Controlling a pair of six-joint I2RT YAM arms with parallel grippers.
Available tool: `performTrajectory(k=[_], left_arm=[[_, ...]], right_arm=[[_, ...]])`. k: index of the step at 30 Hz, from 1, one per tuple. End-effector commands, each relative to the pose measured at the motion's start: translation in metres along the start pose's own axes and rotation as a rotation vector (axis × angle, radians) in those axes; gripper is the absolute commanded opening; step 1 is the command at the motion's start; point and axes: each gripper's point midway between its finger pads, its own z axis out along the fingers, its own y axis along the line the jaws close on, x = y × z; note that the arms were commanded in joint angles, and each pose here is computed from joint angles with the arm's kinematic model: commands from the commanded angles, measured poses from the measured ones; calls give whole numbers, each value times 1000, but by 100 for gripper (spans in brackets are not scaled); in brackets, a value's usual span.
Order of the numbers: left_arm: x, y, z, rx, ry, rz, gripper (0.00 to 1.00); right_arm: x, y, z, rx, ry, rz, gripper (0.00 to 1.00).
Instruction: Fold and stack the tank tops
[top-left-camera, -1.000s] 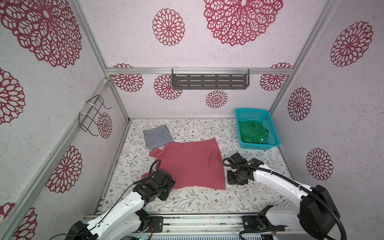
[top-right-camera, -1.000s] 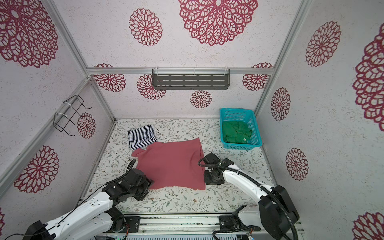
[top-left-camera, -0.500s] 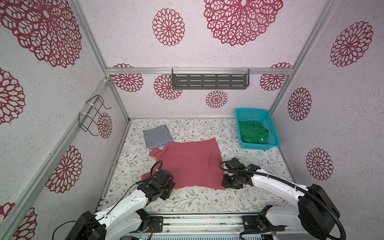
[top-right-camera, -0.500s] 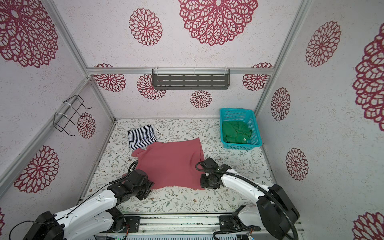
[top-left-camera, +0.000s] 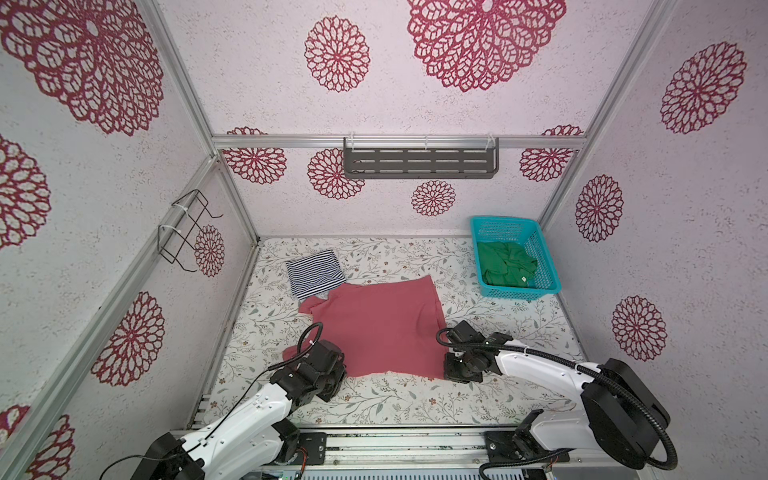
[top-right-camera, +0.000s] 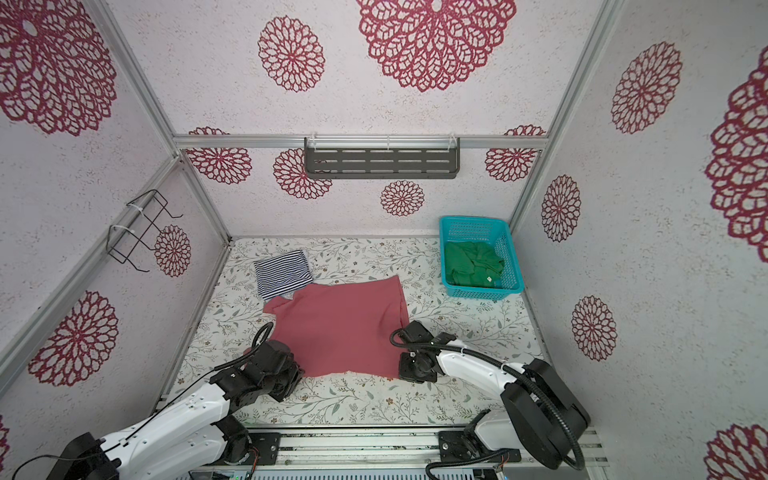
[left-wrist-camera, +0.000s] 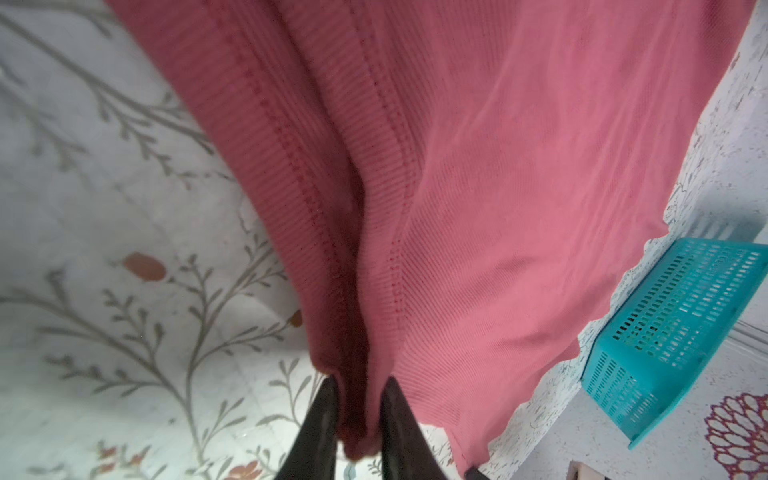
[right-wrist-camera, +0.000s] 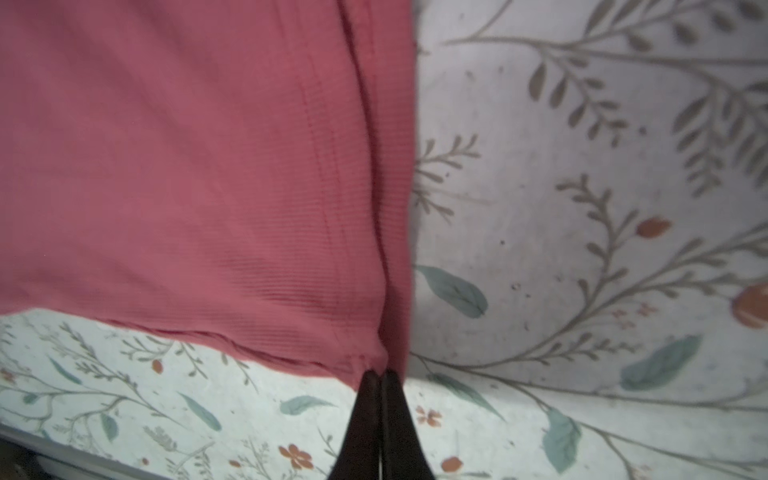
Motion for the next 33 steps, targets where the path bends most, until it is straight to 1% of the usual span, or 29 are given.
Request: performTrajectory(k=[1, 4, 9, 12, 17, 19, 25, 33], left_arm=[[-4, 10, -11, -36, -32, 17, 6], [-3, 11, -21, -31, -34, 28, 0], [-7, 8, -42, -61, -65, 95, 0], [-5, -3, -48, -84, -59, 173, 0], [-8, -23, -51, -167, -58, 350, 0], [-11, -31, -49, -187, -42, 397, 0], [-29, -49, -40, -197, 1, 449, 0], [-50, -64, -20, -250, 84, 542, 0]], right_arm=[[1, -7, -10, 31, -30, 4, 0], [8, -12, -19, 45, -18, 5, 0], [13, -12, -44, 46, -18, -13, 0], [6, -5, -56, 48, -28, -47, 0], [-18, 5, -64, 56, -54, -93, 0], [-30, 6, -67, 67, -69, -108, 0], [-69, 7, -72, 93, -111, -144, 0], [-113, 13, -57, 107, -116, -182, 0]])
